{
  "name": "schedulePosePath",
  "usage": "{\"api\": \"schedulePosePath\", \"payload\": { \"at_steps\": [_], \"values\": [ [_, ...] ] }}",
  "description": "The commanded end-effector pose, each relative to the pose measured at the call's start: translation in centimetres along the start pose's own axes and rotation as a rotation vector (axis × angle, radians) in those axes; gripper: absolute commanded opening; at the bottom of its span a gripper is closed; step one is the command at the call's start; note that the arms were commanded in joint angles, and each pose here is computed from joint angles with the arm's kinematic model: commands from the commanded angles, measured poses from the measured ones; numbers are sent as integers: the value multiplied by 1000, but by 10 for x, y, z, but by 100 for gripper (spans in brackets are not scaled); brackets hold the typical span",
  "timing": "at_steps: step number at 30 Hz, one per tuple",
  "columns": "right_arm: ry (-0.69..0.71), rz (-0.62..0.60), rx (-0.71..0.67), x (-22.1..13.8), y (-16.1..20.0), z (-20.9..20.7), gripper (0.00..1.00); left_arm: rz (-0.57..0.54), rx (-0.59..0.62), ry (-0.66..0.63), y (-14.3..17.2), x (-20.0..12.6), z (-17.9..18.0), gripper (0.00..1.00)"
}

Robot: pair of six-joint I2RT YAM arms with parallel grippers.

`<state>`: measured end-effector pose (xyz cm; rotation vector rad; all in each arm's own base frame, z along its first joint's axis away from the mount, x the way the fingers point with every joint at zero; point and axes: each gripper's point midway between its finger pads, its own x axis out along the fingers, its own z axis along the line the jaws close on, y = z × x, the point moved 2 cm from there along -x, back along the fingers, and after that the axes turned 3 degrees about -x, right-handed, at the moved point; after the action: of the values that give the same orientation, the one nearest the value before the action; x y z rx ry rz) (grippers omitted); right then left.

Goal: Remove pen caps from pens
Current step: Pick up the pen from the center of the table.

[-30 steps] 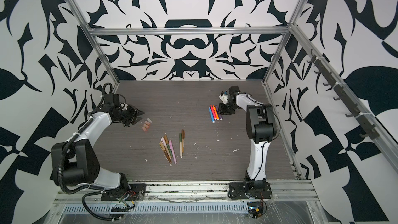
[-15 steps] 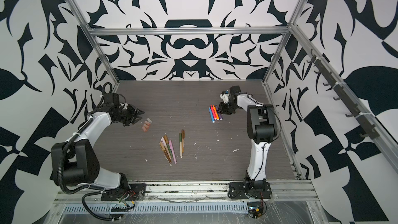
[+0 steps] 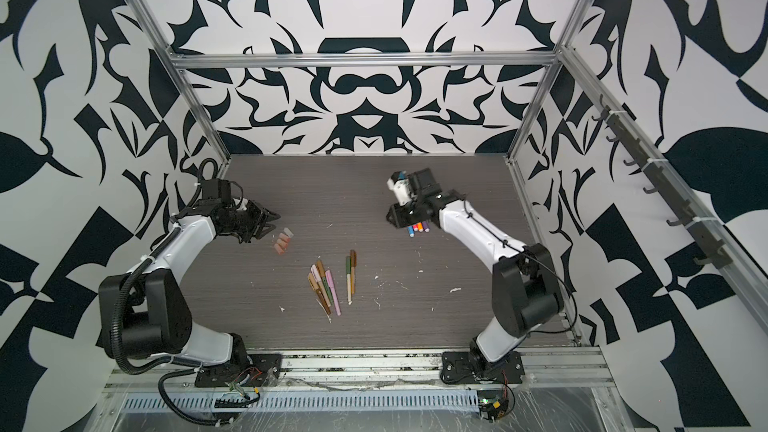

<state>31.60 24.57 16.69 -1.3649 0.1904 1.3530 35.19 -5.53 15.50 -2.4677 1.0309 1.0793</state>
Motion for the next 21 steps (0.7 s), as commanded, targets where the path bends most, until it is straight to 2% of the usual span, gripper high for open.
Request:
{"api": "schedulePosePath", "payload": {
  "at_steps": [1, 6, 9, 14, 21],
  "values": [
    [30, 47, 52, 8, 40, 41, 32, 13, 16, 7, 5, 2, -12, 38],
    [66, 104, 51, 31, 85, 92, 30, 37, 43, 0, 15, 11, -20, 37],
    [113, 144, 100, 45, 102, 96, 27, 44, 50, 0, 19, 13, -24, 38],
    [163, 152, 196, 58, 110, 88, 25, 45, 54, 3, 24, 10, -25, 38],
    [168, 194, 204, 75, 109, 92, 28, 52, 59, -11, 33, 5, -17, 38]
  ]
}}
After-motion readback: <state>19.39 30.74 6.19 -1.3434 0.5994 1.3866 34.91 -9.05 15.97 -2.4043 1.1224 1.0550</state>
